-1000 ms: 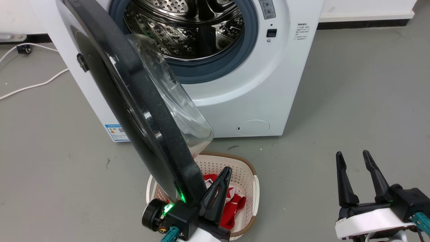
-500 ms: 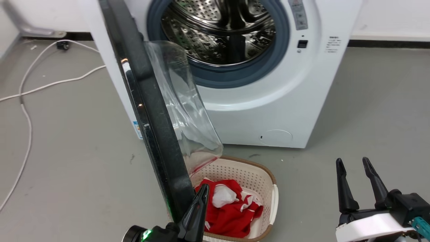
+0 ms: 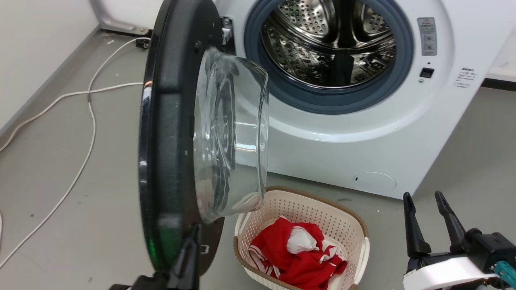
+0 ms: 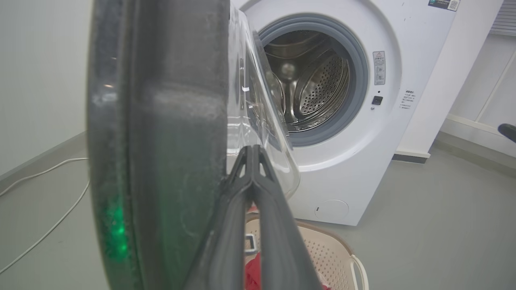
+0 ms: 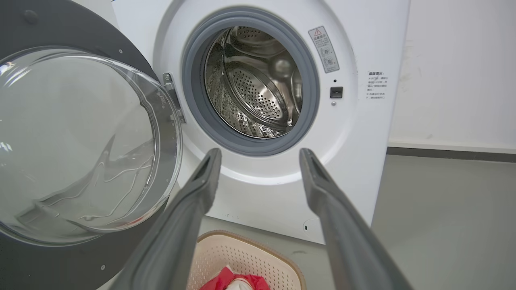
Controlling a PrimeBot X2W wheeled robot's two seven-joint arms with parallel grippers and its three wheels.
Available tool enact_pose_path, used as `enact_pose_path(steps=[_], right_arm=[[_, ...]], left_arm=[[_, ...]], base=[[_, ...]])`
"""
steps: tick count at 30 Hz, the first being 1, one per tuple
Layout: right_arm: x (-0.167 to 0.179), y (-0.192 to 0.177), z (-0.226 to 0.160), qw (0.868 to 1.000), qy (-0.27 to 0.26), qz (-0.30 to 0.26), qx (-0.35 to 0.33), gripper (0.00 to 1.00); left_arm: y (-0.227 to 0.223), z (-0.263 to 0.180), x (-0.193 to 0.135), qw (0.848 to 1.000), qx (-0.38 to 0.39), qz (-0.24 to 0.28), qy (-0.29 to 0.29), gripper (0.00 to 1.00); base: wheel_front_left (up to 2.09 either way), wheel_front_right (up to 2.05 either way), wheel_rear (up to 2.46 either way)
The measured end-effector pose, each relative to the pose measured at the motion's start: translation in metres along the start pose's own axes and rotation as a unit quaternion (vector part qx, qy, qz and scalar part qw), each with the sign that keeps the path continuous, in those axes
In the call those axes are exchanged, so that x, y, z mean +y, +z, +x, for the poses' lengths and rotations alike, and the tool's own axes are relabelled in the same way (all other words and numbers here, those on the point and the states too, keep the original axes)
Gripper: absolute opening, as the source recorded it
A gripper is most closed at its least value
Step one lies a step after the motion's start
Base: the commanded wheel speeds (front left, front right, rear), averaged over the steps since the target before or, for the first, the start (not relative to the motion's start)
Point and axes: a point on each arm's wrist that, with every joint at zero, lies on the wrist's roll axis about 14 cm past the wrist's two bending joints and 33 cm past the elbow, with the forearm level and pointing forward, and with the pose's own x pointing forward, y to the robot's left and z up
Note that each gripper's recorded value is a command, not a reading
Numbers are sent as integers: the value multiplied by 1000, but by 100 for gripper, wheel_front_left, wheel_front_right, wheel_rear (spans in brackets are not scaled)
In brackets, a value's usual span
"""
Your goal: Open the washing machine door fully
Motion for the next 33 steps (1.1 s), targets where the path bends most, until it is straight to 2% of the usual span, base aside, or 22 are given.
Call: enact_pose_path(steps=[5,12,17,22,28,33], right_arm=[[7,-6,6,1000,12,4,9,100],[5,-14,13,1000,11,5,21,100],[-5,-20,17,1000,0,4,30,100],[-18,-24,22,999,-16,0,32,100],[-21,-31,28,999,-19,1,40,100],[-22,-32,30,999,-18,0,42,100]], left_arm=[[6,2,49,998,-5,32,60,0],[18,16,121,987,-14,68,148,0],[18,26,160,980,-5,81,183,0],[9,38,183,976,9,73,207,0],[16,54,223,970,14,89,227,0],[19,62,241,966,15,91,241,0]], base=[[0,0,0],[0,0,0],[0,0,0],[0,0,0],[0,0,0],[0,0,0]])
